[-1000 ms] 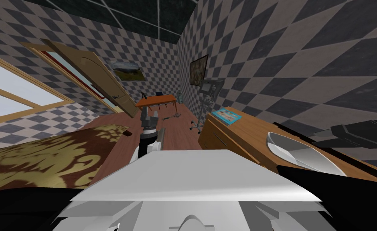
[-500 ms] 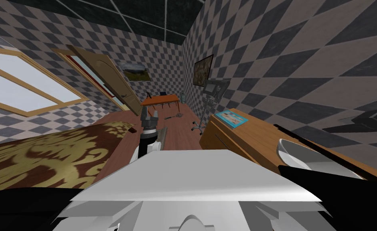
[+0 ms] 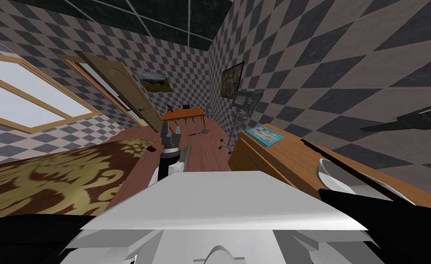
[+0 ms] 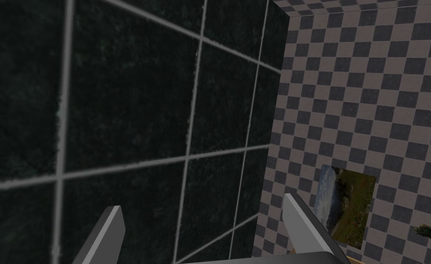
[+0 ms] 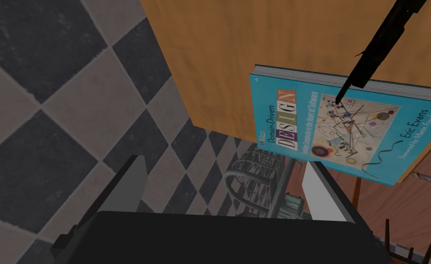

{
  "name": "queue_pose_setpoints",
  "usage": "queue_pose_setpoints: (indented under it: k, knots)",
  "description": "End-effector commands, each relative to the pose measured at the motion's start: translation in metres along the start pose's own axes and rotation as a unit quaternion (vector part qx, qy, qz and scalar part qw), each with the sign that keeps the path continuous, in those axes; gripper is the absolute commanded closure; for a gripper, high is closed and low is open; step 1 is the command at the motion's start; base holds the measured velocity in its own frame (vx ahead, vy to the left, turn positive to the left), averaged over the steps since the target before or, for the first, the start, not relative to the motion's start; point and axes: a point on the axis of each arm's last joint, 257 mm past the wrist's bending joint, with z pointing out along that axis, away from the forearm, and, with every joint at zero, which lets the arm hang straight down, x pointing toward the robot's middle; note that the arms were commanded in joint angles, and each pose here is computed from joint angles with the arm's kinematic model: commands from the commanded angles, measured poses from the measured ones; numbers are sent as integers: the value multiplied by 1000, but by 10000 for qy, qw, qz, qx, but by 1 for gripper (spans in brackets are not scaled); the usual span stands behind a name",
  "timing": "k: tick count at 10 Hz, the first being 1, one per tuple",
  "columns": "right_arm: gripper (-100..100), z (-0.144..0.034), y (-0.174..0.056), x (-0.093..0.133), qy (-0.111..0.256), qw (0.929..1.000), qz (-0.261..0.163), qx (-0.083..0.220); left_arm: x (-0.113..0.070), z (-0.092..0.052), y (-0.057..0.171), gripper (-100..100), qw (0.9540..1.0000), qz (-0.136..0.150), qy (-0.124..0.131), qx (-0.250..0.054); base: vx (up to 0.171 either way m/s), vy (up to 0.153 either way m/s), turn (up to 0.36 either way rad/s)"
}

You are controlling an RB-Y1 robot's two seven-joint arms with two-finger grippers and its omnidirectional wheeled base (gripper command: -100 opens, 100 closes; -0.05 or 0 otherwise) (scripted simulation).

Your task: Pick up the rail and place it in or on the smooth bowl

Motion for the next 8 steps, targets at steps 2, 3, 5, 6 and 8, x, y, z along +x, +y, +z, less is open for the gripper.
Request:
queue_pose_setpoints:
  k: [2,3,5,6,8]
  knots:
    - [-100,-21,-8,-2,-77,9998,57,178,0,0,0,0,10000,0,0,0,7,-8,45]
    - [-100,-21,-8,-2,-77,9998,57,178,0,0,0,0,10000,0,0,0,22,-30,58]
    - [-100,-40,-7,3,-56,9997,102,215,0,0,0,0,10000,0,0,0,15,-27,54]
    - [-100,-49,-7,6,-45,9996,127,234,0,0,0,0,10000,0,0,0,14,-28,80]
    - [-100,-68,-5,12,-21,9995,182,271,0,0,0,0,10000,0,0,0,21,-34,68]
